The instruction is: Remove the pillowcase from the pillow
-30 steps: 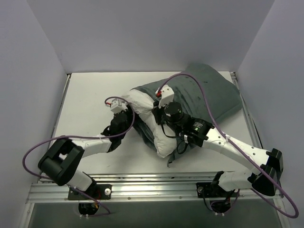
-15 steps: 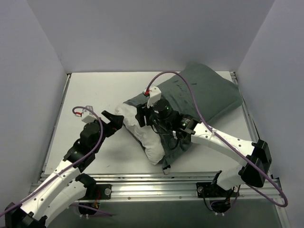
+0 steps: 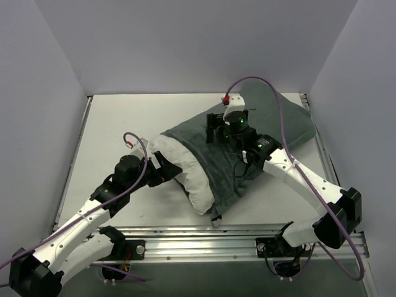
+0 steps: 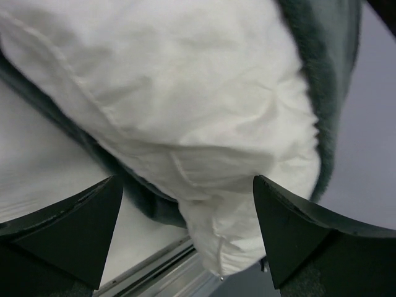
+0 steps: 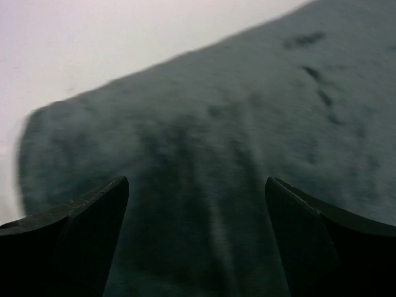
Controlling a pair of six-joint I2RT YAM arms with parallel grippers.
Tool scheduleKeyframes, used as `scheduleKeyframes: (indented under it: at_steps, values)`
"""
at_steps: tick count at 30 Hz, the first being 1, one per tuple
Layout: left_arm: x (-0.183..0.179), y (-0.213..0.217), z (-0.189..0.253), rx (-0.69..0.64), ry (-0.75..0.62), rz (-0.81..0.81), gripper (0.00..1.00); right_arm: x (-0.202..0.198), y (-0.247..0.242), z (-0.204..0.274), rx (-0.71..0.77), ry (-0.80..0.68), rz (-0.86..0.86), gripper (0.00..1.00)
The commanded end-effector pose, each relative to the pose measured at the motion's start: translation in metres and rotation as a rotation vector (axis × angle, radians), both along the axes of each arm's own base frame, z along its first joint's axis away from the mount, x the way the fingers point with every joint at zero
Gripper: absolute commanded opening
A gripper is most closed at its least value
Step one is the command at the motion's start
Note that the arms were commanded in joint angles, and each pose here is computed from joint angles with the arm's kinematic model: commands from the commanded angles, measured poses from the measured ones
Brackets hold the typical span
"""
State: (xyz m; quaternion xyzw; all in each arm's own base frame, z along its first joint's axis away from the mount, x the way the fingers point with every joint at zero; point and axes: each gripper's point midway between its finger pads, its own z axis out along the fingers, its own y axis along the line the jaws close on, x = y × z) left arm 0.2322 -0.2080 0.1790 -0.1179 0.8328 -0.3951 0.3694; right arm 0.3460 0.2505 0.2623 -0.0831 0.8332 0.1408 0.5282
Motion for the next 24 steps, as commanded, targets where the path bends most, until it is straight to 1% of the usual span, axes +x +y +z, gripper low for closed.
scheduleKeyframes:
  at_steps: [1,4,6,9,12,15,16,20,22,24]
  values:
    - [-0.005,-0.035,0.078,-0.141,-0.175,-0.165,0.94,0.002,-0.048,-0.023,-0.007,0.066,-0.125,0.87]
    - [-0.011,-0.043,0.095,-0.146,-0.222,-0.206,0.94,0.004,-0.060,-0.045,0.000,0.115,-0.137,0.87]
    - [-0.010,-0.045,0.094,-0.131,-0.227,-0.205,0.94,0.004,-0.061,-0.055,-0.001,0.129,-0.136,0.87]
    - [-0.004,-0.048,0.078,-0.104,-0.183,-0.188,0.94,0.006,-0.056,-0.066,0.007,0.146,-0.118,0.87]
    - [0.002,-0.061,0.067,-0.127,-0.149,-0.182,0.94,0.009,-0.051,-0.068,0.014,0.144,-0.097,0.87]
    - [0.011,-0.069,0.050,-0.081,-0.101,-0.167,0.94,0.010,-0.048,-0.070,0.007,0.144,-0.078,0.87]
    - [0.007,-0.069,0.037,-0.044,-0.063,-0.171,0.94,0.010,-0.047,-0.070,0.003,0.143,-0.071,0.87]
    - [0.014,-0.074,0.024,-0.005,-0.062,-0.156,0.94,0.010,-0.043,-0.075,0.002,0.151,-0.045,0.87]
    - [0.019,-0.081,0.025,-0.014,-0.076,-0.159,0.94,0.008,-0.039,-0.075,0.010,0.153,-0.027,0.87]
    - [0.020,-0.084,0.020,-0.004,-0.073,-0.165,0.99,0.007,-0.036,-0.075,0.011,0.157,-0.006,0.87]
